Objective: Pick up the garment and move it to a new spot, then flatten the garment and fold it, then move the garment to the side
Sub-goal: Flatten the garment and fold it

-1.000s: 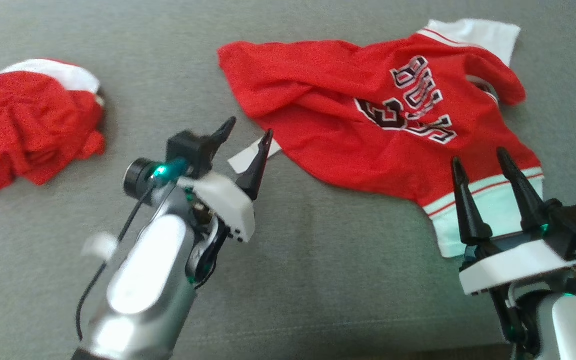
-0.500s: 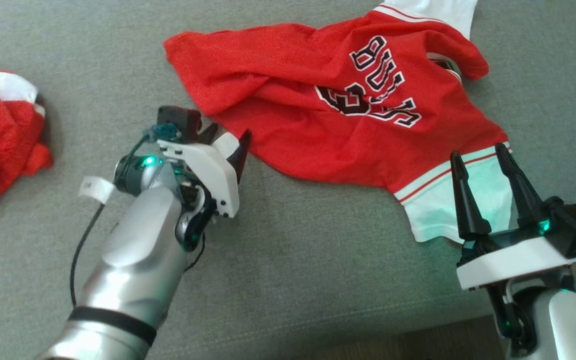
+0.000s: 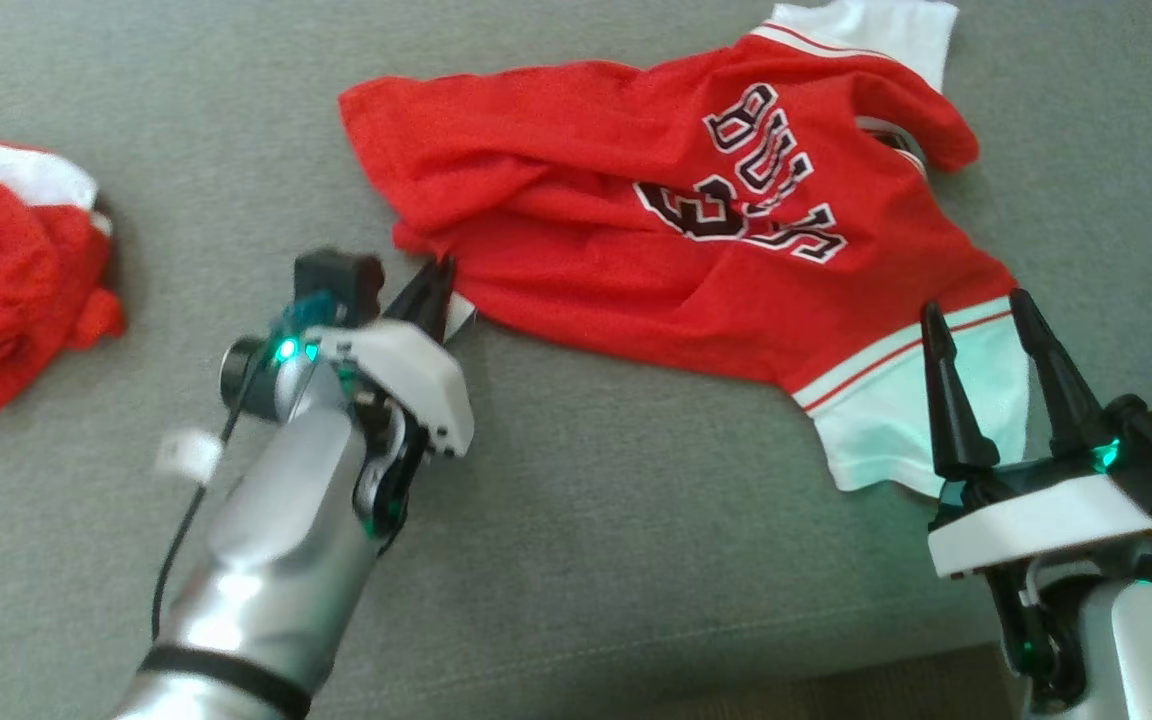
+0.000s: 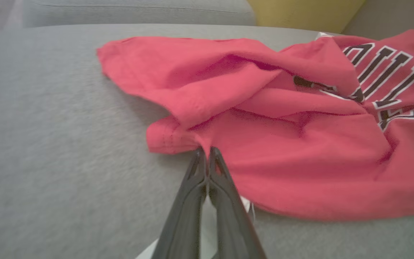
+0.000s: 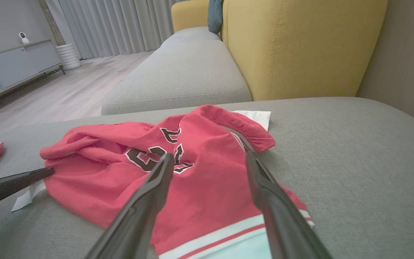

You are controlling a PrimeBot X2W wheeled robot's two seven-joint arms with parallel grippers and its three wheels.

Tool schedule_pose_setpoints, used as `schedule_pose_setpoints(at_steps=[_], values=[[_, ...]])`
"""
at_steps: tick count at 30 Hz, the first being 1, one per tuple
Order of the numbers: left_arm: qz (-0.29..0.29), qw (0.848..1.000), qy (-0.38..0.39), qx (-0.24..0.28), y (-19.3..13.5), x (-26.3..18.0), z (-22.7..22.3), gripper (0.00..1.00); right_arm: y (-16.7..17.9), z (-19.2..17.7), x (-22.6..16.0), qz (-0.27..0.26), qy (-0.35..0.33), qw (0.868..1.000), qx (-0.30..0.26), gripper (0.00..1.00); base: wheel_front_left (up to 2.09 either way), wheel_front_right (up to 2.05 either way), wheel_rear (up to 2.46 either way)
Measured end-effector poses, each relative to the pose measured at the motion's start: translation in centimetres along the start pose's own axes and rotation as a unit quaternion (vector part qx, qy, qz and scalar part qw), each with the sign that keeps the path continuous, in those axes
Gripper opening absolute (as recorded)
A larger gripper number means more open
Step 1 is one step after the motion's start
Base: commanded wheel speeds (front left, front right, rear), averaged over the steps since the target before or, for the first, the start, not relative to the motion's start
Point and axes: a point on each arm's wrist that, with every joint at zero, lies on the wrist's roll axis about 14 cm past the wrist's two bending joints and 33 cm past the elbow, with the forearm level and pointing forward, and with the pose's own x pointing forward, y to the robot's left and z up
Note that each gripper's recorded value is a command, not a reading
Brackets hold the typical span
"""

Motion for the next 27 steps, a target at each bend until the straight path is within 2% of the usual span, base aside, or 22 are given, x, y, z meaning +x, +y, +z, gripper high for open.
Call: schedule_pose_setpoints(at_steps=[7,17,18,19,20,24,27], values=[[0.060,0.997,-0.038,-0.007,2.4,-5.2,-0.7,0.00,2.0,0.5,0.8,0.032,-0.006,0.999,0.008,1.00,0.00,0.00,0.00],[0.130,0.990,-0.021,-0.047,3.1,-11.8,-2.8,0.00,4.6,1.2,1.5,0.070,-0.009,0.997,0.007,1.00,0.00,0.00,0.00],[0.135,0.989,-0.018,-0.054,3.0,-12.2,-3.0,0.06,4.7,1.2,1.5,0.072,-0.008,0.997,0.005,1.00,0.00,0.00,0.00],[0.138,0.988,-0.015,-0.061,2.9,-12.6,-3.2,0.68,4.8,1.4,1.5,0.073,-0.009,0.997,0.003,1.00,0.00,0.00,0.00],[0.142,0.988,-0.015,-0.066,2.9,-12.9,-3.4,1.00,4.8,1.5,1.5,0.074,-0.010,0.997,0.002,1.00,0.00,0.00,0.00],[0.145,0.986,-0.048,-0.061,2.9,-13.4,-2.2,1.00,4.7,1.8,1.3,0.071,-0.014,0.997,-0.008,1.00,0.00,0.00,0.00],[0.155,0.982,-0.104,-0.033,3.5,-14.0,0.2,1.00,4.5,1.7,0.7,0.068,-0.012,0.998,-0.013,1.00,0.00,0.00,0.00]])
